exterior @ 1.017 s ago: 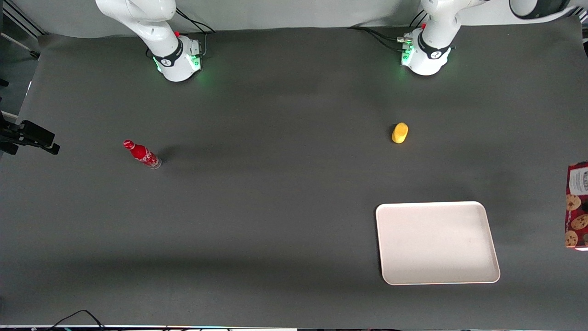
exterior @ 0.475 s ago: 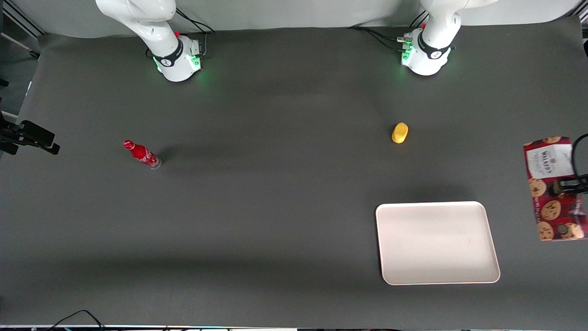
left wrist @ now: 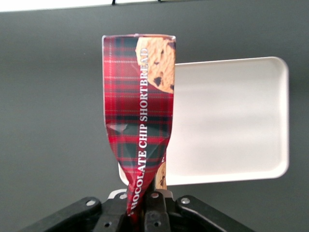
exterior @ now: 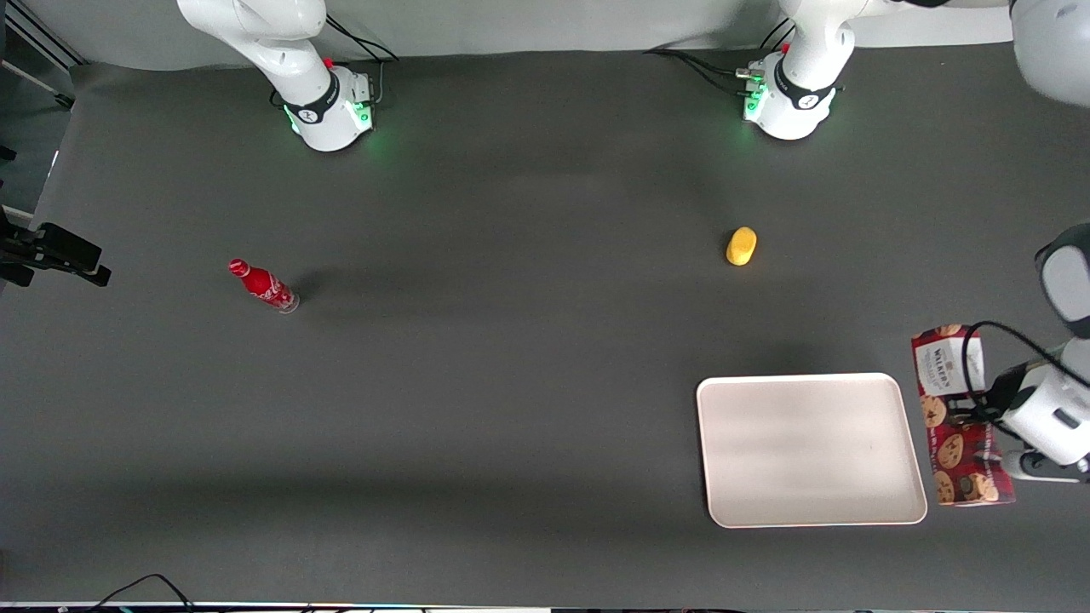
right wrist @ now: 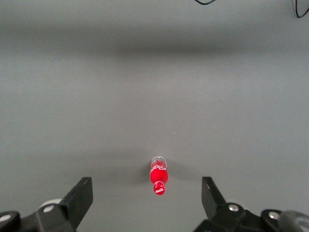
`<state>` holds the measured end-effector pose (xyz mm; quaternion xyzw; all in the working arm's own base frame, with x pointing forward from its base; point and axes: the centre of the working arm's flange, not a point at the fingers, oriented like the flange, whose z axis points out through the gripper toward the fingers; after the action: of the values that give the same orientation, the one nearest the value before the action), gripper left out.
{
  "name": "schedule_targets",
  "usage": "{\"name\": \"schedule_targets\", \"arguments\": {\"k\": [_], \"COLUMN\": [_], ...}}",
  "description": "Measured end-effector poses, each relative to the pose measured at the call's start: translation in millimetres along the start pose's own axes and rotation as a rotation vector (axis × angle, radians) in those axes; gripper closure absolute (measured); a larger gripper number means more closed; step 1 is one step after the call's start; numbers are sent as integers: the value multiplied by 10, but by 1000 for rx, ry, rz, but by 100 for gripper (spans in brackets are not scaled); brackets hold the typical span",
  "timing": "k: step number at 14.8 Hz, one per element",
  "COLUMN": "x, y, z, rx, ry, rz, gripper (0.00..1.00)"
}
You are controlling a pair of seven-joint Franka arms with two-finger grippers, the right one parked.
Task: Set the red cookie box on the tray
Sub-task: 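Carry the upright cookie box with the left gripper over the tray, then lower the box onto the tray and open the left gripper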
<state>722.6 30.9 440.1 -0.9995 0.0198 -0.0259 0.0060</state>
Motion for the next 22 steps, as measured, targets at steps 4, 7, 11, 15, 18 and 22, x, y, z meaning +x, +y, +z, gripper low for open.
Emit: {"name": "schedule_targets", "arguments": {"k": [4, 7, 11, 15, 18, 22], "x": [172, 210, 153, 128, 124, 120], "y": [-100, -230, -394, -371, -337, -336], "z": [953, 1509, 1868, 2049, 2103, 2135], "rx": [3, 19, -1, -12, -14, -14], "ry": [20, 60, 28, 9, 3, 0], "rz": [-10, -25, -76, -91, -96, -98], "gripper": [93, 93, 93, 93, 93, 74]}}
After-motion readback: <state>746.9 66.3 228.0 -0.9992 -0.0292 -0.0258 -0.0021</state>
